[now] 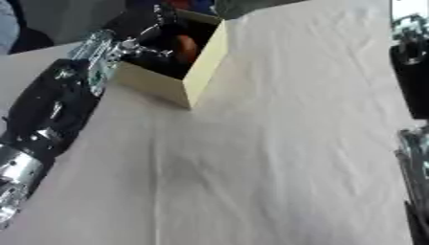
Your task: Pick up objects on the table and place them in the box.
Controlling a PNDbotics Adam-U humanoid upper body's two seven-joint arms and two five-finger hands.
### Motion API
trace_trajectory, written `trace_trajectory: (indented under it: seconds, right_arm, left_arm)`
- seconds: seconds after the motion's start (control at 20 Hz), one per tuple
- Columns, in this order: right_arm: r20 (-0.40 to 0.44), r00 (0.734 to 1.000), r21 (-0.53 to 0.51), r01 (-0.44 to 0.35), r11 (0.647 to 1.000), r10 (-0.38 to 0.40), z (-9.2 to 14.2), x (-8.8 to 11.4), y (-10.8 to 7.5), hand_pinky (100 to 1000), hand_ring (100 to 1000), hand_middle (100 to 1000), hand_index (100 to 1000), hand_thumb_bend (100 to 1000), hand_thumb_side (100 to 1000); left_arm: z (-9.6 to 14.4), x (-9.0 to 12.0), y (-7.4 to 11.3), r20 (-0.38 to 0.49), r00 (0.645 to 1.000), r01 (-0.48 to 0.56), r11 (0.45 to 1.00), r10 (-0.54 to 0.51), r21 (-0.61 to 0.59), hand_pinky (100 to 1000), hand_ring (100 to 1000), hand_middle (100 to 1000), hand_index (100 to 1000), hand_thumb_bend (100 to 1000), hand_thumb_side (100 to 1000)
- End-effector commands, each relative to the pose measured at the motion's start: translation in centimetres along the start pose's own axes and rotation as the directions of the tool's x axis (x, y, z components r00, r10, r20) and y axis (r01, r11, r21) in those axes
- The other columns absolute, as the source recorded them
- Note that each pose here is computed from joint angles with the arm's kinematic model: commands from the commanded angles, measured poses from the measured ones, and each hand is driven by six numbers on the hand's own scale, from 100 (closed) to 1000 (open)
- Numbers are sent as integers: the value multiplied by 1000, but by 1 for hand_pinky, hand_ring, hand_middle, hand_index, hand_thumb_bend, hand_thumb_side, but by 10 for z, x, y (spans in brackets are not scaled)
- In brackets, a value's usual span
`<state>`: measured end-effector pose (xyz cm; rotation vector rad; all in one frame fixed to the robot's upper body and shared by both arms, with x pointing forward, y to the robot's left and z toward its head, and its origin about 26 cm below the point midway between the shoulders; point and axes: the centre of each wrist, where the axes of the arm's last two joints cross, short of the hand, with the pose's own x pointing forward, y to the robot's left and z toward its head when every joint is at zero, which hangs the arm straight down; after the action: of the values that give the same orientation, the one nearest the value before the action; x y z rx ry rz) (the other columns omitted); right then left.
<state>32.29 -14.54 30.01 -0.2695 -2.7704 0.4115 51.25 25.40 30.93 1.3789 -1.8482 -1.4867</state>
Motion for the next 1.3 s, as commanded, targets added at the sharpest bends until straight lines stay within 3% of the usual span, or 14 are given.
trace_trajectory:
  seconds: [0.05,0.15,0.3,0.35,0.4,0.5,0.7,0.9,0.95,1.0,1.1,1.3]
  right_arm:
    - [24,1000,-6,8,1000,-8,-2,6,-3,750,807,699,729,100,883]
    - [21,1000,-7,9,1000,-9,-1,6,-3,750,808,700,729,100,883]
    - [17,1000,-8,10,1000,-9,1,5,-3,750,808,700,729,100,882]
    - [15,1000,-9,8,1000,-8,1,5,-3,750,808,700,729,100,882]
    - [13,1000,-9,7,1000,-7,2,4,-3,751,808,700,729,100,881]
    - [6,1000,-10,-1,1000,1,4,3,-4,751,808,700,729,100,880]
    - [-8,1000,-14,-19,1000,19,8,0,-7,751,808,701,730,100,879]
    - [-17,1000,-17,-27,999,26,11,-2,-8,752,809,701,730,100,877]
    - [-22,999,-23,-31,999,30,13,-3,-9,752,809,701,731,100,874]
    - [-25,999,-27,-35,999,35,14,-3,-10,752,809,701,731,100,874]
    - [-30,999,-35,-42,998,41,16,-4,-10,754,809,702,731,100,871]
    - [-28,998,-51,-54,997,53,17,-3,-11,755,809,702,732,100,868]
  left_arm:
    - [1,-12,21,-39,998,48,996,-45,69,675,831,807,894,416,229]
    - [1,-13,21,-50,998,49,995,-44,83,674,831,808,898,404,226]
    - [2,-13,21,-59,998,32,994,-26,109,649,808,786,876,292,190]
    - [2,-12,23,-61,998,22,992,-15,124,649,808,786,876,292,190]
    - [2,-13,25,-62,998,15,990,-6,139,619,786,767,846,198,100]
    - [0,-14,40,-68,998,15,978,-1,207,599,767,747,832,116,100]
    - [1,-11,63,-47,999,16,940,0,342,598,758,727,796,100,100]
    - [4,-9,74,-27,999,-9,920,21,391,584,735,695,768,100,100]
    - [7,-9,74,-14,999,-25,909,34,416,571,715,684,756,100,178]
    - [12,-10,72,0,999,-43,896,48,442,571,715,684,756,100,178]
    - [21,-11,68,27,997,-81,867,77,492,561,703,673,736,100,279]
    - [45,-12,53,68,990,-141,805,125,576,559,702,682,748,100,324]
